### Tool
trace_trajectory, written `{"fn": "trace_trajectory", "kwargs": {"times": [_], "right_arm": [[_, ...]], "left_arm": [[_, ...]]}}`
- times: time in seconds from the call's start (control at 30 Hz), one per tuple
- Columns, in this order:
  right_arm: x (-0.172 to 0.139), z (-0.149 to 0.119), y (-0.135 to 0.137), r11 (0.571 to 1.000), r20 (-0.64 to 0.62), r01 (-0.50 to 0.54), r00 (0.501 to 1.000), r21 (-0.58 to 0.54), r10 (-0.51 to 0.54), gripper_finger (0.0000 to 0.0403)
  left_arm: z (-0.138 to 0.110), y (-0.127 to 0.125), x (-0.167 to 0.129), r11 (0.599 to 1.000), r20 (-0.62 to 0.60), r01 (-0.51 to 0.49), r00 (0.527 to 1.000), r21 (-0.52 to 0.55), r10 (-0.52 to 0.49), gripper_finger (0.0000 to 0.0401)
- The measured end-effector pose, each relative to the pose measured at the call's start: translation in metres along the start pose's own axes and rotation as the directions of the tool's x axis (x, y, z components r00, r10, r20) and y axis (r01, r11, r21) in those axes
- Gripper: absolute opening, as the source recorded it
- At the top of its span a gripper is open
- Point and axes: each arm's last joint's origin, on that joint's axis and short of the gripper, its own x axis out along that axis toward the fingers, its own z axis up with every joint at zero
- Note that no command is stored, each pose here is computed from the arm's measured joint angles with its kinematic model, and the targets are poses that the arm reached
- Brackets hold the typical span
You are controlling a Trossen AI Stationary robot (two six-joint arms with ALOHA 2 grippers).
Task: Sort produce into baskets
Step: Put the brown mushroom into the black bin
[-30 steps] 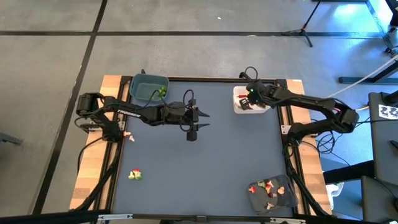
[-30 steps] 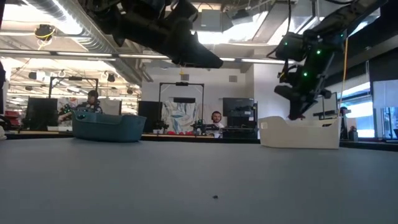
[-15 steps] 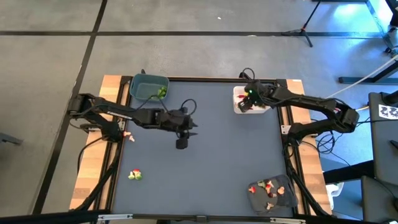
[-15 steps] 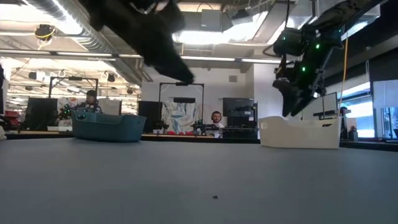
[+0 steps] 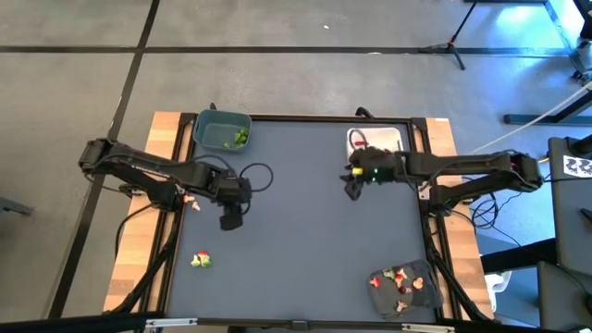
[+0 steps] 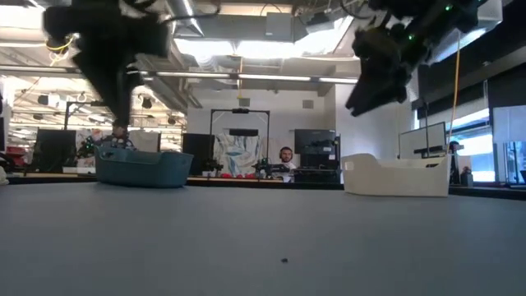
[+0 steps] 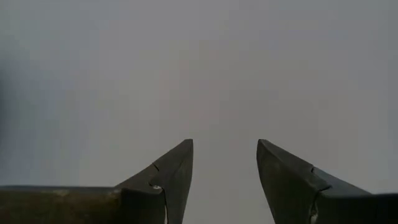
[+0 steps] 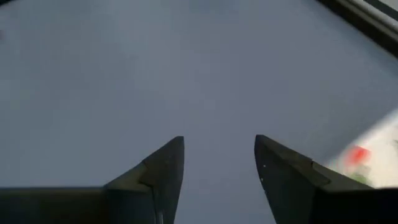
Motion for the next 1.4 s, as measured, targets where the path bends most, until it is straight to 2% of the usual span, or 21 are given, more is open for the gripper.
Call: {"fn": "trace_trajectory", "kwargs": {"times": [0.2, 0.4, 0.5, 0.63, 1.0, 1.23, 1.4], "right_arm": [[0.003, -0.003, 0.035, 0.993, 0.081, -0.104, 0.991, -0.055, 0.108, 0.0197], [0.011, -0.005, 0.051, 0.985, 0.109, -0.153, 0.981, -0.076, 0.16, 0.0197], [0.017, -0.006, 0.052, 0.986, 0.104, -0.151, 0.982, -0.073, 0.158, 0.0197], [0.027, -0.009, 0.054, 0.988, 0.085, -0.143, 0.985, -0.054, 0.147, 0.0197], [0.039, -0.016, 0.057, 0.983, 0.017, -0.185, 0.983, -0.011, 0.185, 0.0197], [0.039, -0.016, 0.058, 0.983, 0.02, -0.185, 0.983, -0.01, 0.185, 0.0197], [0.039, -0.016, 0.058, 0.983, 0.019, -0.185, 0.982, -0.01, 0.185, 0.0197]], "left_arm": [[-0.018, 0.006, 0.019, 0.995, -0.186, -0.099, 0.978, 0.004, 0.098, 0.0172], [-0.026, 0.012, 0.034, 0.982, -0.402, -0.189, 0.899, 0.002, 0.174, 0.0172], [-0.03, 0.012, 0.046, 0.981, -0.536, -0.19, 0.825, 0.031, 0.177, 0.0172], [-0.034, 0.014, 0.063, 0.973, -0.672, -0.197, 0.705, 0.121, 0.226, 0.0172], [-0.051, 0.018, 0.11, 0.957, -0.821, -0.148, 0.493, 0.248, 0.289, 0.0172], [-0.055, 0.019, 0.122, 0.953, -0.837, -0.096, 0.459, 0.287, 0.298, 0.0172], [-0.055, 0.018, 0.126, 0.95, -0.822, -0.056, 0.487, 0.308, 0.295, 0.0163]]}}
